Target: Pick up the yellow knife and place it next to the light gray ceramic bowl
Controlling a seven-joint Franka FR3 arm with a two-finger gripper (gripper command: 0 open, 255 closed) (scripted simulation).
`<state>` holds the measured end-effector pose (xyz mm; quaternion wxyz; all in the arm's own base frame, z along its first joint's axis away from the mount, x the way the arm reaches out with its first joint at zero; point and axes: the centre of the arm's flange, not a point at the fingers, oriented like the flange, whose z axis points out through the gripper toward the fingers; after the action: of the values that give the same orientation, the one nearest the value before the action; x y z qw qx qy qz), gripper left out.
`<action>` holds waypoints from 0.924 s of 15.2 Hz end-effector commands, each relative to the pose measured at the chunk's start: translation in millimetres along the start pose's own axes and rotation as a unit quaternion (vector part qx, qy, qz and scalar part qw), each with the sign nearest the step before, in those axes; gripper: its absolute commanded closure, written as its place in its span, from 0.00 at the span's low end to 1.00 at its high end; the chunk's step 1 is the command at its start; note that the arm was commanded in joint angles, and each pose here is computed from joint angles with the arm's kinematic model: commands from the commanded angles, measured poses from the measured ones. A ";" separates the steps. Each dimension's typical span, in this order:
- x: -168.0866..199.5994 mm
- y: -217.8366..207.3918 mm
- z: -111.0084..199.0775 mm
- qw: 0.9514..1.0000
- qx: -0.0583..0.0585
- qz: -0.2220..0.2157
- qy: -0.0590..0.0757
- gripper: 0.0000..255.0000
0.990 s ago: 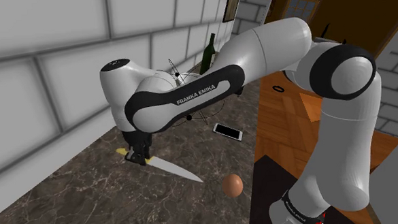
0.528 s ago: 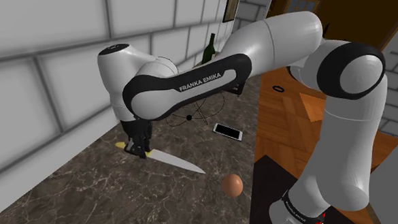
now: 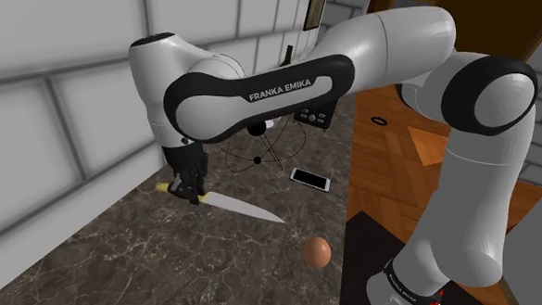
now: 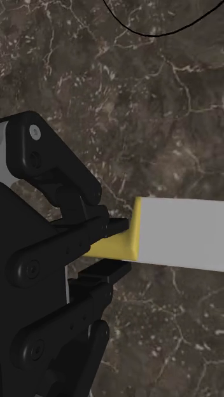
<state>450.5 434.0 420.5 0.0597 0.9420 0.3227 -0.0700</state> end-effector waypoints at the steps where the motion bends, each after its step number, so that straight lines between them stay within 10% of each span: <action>1: -1.5 0.4 -11.7 1.000 0.000 0.000 0.000 1.00; 14: -20.8 28.7 -64.9 1.000 0.000 0.000 0.000 1.00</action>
<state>454.8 420.0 488.2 0.0597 0.9420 0.3226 -0.0700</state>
